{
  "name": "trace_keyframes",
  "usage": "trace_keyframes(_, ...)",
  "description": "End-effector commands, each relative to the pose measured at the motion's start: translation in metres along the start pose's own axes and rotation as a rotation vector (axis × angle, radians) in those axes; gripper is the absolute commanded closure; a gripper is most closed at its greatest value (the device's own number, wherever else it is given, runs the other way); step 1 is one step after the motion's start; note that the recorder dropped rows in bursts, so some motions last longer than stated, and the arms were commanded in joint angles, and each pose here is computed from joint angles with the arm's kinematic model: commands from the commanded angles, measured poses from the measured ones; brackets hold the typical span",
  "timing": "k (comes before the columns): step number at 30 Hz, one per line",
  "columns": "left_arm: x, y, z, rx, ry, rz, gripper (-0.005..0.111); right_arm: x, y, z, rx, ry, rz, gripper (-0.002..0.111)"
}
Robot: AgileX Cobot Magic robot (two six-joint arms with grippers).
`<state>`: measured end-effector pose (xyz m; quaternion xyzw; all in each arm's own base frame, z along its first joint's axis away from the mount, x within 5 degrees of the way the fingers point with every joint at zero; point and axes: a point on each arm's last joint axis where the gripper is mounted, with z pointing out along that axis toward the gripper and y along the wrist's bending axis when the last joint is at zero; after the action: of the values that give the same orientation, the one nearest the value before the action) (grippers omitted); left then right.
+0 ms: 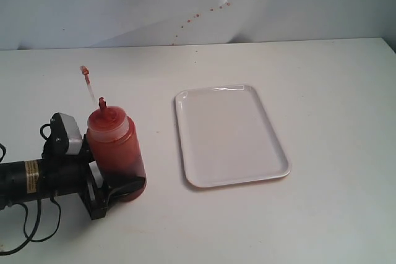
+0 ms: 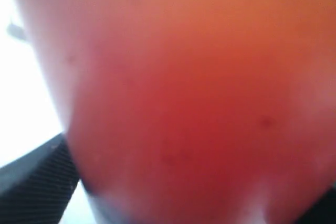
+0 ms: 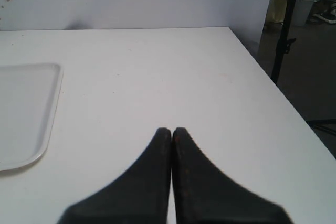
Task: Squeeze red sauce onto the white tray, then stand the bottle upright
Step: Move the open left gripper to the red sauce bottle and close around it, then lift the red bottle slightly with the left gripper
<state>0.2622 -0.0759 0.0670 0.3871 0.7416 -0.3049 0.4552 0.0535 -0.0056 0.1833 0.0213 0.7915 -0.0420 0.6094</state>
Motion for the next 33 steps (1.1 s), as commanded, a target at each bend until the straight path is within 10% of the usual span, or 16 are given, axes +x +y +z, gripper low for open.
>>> trace_keyframes(1,0.004,0.004,0.006,0.024,-0.02,-0.018,0.025,0.001,0.0,0.0,-0.005,-0.003,0.005,0.108)
trace_keyframes(8,0.003,0.004,0.007,0.043,-0.044,-0.016,0.031,0.001,0.0,0.0,-0.005,-0.003,0.005,0.108)
trace_keyframes(18,0.003,0.001,0.007,0.084,-0.037,0.016,0.106,0.001,0.0,0.0,-0.005,-0.003,0.005,0.108)
trace_keyframes(33,-0.015,0.0,0.002,0.079,-0.117,0.084,0.107,0.001,0.0,0.0,-0.005,-0.003,0.005,0.108)
